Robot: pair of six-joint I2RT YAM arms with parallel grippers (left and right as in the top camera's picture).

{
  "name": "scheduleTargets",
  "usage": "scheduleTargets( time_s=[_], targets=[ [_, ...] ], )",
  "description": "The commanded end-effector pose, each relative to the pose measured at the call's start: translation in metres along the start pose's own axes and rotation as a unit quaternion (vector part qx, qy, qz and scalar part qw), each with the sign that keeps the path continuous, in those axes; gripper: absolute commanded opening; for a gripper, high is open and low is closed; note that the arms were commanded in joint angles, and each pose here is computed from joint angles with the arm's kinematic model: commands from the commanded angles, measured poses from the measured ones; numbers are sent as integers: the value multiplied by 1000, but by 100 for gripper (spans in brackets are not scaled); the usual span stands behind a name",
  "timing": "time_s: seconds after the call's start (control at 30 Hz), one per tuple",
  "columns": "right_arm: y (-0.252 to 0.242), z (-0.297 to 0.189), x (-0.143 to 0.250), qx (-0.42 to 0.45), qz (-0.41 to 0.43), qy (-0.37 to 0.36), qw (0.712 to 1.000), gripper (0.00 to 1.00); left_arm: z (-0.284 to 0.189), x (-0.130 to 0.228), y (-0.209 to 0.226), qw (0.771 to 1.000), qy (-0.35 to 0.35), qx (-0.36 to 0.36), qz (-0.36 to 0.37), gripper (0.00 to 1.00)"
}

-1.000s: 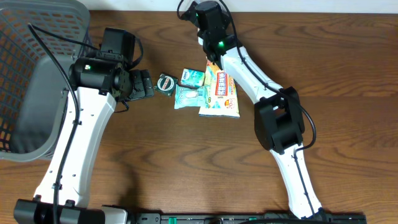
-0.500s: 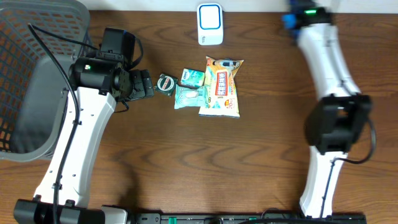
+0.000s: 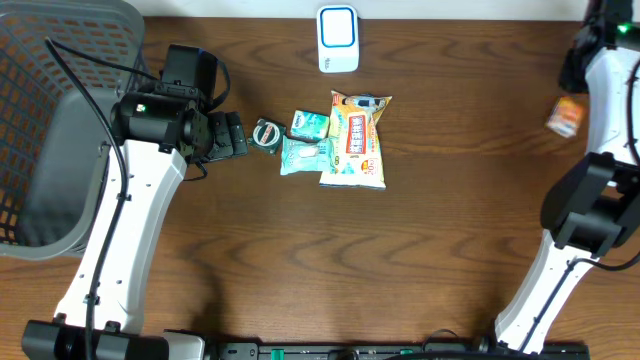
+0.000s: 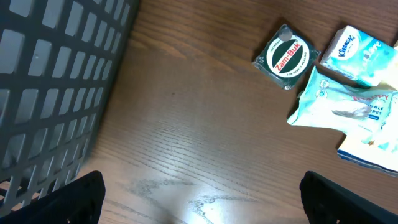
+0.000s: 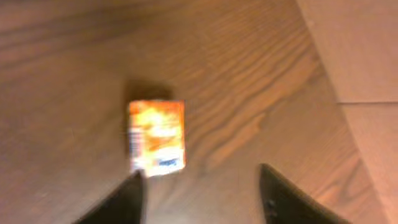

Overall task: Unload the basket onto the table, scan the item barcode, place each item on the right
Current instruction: 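Swing the orange box to the far right and release it, then move the right gripper back over the yellow snack bag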

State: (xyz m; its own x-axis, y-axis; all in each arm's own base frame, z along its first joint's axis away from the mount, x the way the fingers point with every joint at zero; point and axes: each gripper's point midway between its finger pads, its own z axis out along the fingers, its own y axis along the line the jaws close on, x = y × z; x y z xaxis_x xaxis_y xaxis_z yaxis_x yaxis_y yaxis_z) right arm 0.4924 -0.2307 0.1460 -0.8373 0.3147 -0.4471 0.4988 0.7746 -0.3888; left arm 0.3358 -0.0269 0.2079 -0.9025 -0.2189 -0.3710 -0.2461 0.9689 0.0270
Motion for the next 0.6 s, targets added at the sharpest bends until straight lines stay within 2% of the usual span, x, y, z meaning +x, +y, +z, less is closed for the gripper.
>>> scheduleTargets(
  time_s=[0.0,0.13,0.23,0.3,0.4,0.47,0.5,0.53,0.57],
  targets=[
    [-12,-4,0,14,12,1,1000,65,0,-1,4,1000,-2,-8,-3,99],
    [18,-8,2,-52,1,4,999,69,0,-1,4,1000,-3,-8,-3,98],
    [72,-25,8,-181,-28,13,983,69,0,-1,4,1000,-3,-8,-3,99],
    [116,-48,16,-290,-39,24,956,69,0,-1,4,1000,-3,-8,-3,99],
    [173,-96,34,-442,-56,52,894,70,0,-1,4,1000,-3,-8,-3,99],
    [201,-126,48,-509,-71,73,855,72,0,-1,4,1000,-3,-8,-3,99],
    [213,-138,56,-531,-80,82,840,77,0,-1,4,1000,-3,-8,-3,98],
    [227,-151,66,-549,-92,92,826,87,0,-1,4,1000,-3,-8,-3,99],
    [237,-159,74,-558,-102,100,818,90,0,-1,4,1000,-2,-8,-3,99]
  ],
)
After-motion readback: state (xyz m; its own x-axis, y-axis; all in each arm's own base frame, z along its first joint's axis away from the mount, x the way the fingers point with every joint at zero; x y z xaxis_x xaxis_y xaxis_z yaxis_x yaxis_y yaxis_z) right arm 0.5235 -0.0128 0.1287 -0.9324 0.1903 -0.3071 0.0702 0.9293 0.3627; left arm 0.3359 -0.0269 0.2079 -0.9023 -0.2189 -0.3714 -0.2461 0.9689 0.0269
